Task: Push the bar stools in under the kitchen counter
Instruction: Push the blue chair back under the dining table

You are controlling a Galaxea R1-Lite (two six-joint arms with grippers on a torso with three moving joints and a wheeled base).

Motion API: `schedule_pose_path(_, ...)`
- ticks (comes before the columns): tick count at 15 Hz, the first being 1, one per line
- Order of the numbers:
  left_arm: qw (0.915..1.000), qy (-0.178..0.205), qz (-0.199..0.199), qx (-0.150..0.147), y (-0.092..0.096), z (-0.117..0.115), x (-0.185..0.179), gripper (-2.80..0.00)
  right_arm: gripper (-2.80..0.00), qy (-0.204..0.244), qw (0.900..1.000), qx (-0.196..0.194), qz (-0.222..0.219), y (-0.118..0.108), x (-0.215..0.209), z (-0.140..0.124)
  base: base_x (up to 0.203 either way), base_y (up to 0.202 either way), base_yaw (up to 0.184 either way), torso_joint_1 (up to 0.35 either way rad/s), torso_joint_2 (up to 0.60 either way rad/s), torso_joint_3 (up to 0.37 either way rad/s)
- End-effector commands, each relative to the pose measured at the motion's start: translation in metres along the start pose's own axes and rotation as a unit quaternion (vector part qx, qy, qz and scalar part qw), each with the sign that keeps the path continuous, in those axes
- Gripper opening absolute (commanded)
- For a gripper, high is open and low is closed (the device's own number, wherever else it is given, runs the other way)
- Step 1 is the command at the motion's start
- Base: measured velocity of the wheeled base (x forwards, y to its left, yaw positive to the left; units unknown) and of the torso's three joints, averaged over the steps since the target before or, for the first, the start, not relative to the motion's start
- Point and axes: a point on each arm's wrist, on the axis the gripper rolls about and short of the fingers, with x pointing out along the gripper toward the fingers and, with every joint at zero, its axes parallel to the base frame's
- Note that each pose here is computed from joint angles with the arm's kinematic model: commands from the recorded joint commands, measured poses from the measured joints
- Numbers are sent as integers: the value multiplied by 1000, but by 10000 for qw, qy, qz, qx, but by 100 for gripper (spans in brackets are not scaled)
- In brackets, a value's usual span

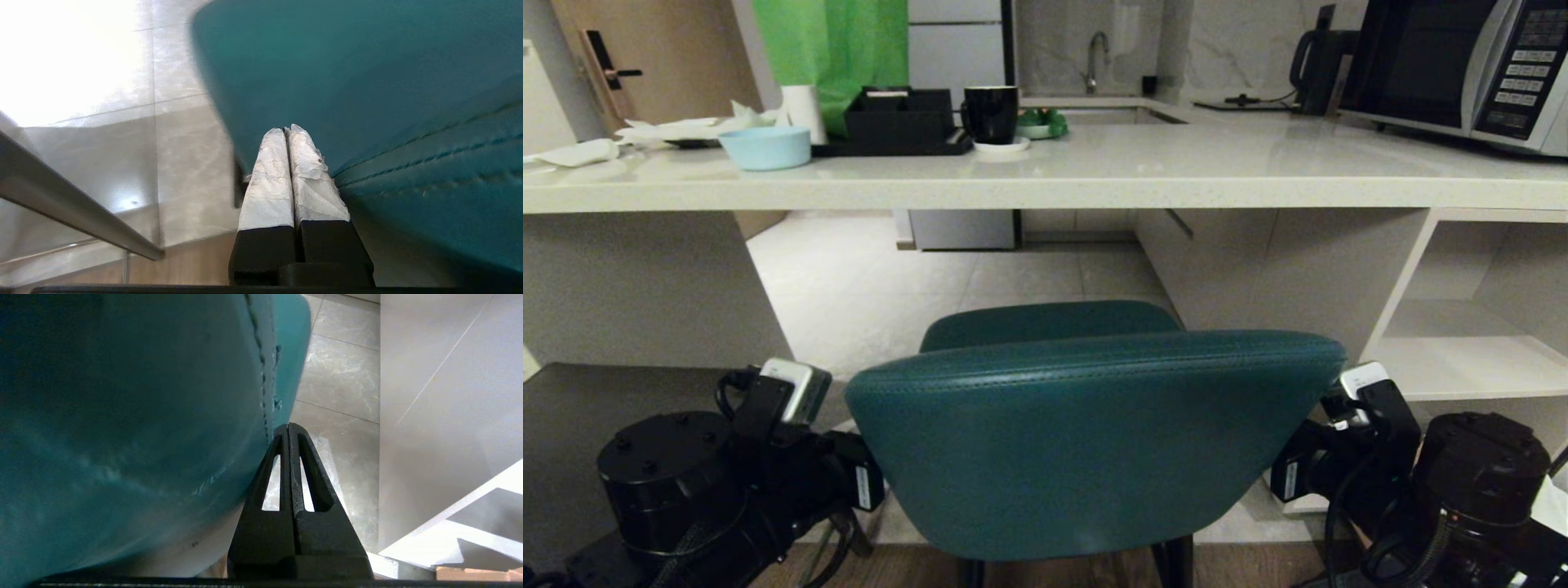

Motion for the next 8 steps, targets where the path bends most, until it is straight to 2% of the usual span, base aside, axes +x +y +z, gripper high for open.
schedule_pose_path(1, 9997, -74, 232, -40, 7, 2, 10, -280, -280, -38, 9981, -92, 610, 27, -7, 2, 0, 0, 0, 0, 0, 0)
schedule_pose_path(5, 9979, -57, 642, -17, 27, 2, 19, -280, -280, -67, 9975, -115, 688, 30, -7, 3, 0, 0, 0, 0, 0, 0)
schedule_pose_path(8, 9977, 45, 680, -14, 29, -3, 26, -280, -280, -73, 9973, -106, 716, 34, -5, 3, 0, 0, 0, 0, 0, 0)
